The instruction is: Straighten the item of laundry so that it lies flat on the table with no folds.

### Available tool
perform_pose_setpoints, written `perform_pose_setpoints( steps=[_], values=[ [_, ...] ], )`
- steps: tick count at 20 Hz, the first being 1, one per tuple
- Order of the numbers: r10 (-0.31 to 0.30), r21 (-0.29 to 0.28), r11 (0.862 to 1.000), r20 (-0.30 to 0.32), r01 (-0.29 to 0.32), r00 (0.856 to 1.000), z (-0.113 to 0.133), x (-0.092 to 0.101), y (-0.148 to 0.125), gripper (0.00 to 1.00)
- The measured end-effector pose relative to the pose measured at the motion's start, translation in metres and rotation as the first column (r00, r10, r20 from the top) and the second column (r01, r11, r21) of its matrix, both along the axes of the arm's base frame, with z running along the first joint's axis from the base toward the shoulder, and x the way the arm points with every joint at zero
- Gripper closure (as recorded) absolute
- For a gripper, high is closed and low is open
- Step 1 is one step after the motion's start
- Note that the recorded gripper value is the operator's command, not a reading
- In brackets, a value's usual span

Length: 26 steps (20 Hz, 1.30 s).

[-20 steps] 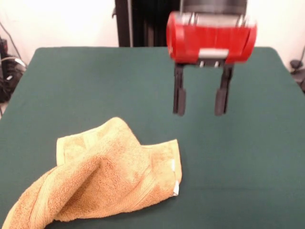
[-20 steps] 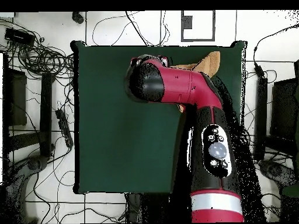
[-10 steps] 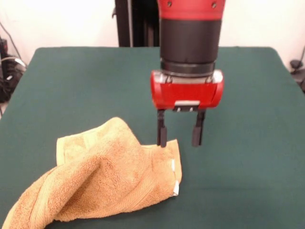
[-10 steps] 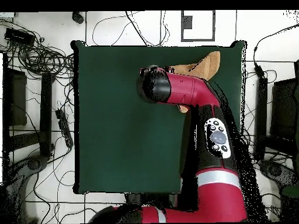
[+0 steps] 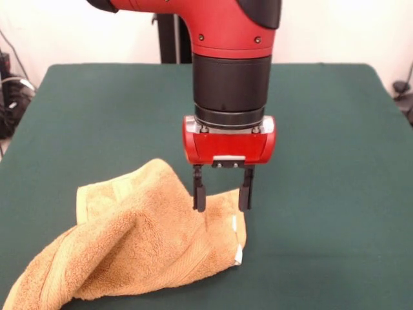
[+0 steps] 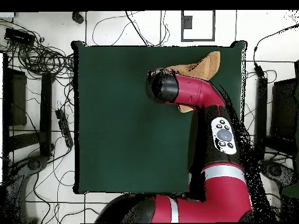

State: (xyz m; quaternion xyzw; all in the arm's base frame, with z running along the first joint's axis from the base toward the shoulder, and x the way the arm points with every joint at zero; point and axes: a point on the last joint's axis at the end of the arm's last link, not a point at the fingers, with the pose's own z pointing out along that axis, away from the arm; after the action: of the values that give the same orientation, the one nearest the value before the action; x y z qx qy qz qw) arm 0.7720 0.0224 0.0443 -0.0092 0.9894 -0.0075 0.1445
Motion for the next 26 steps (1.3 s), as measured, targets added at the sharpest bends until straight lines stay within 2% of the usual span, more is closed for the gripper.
perform_pose_setpoints(
  steps=[10, 11, 25, 26],
  values=[
    [0.006, -0.004, 1.000, 0.008, -0.006, 1.000, 0.002, 0.003, 0.002, 0.00],
    [0.007, -0.004, 1.000, 0.009, -0.007, 1.000, 0.003, 0.004, 0.002, 1.00],
    [0.031, -0.012, 0.999, 0.024, -0.031, 0.999, 0.005, 0.007, 0.017, 1.00],
    [0.035, -0.014, 0.999, 0.039, -0.035, 0.999, 0.005, 0.008, 0.020, 0.00]
  ],
)
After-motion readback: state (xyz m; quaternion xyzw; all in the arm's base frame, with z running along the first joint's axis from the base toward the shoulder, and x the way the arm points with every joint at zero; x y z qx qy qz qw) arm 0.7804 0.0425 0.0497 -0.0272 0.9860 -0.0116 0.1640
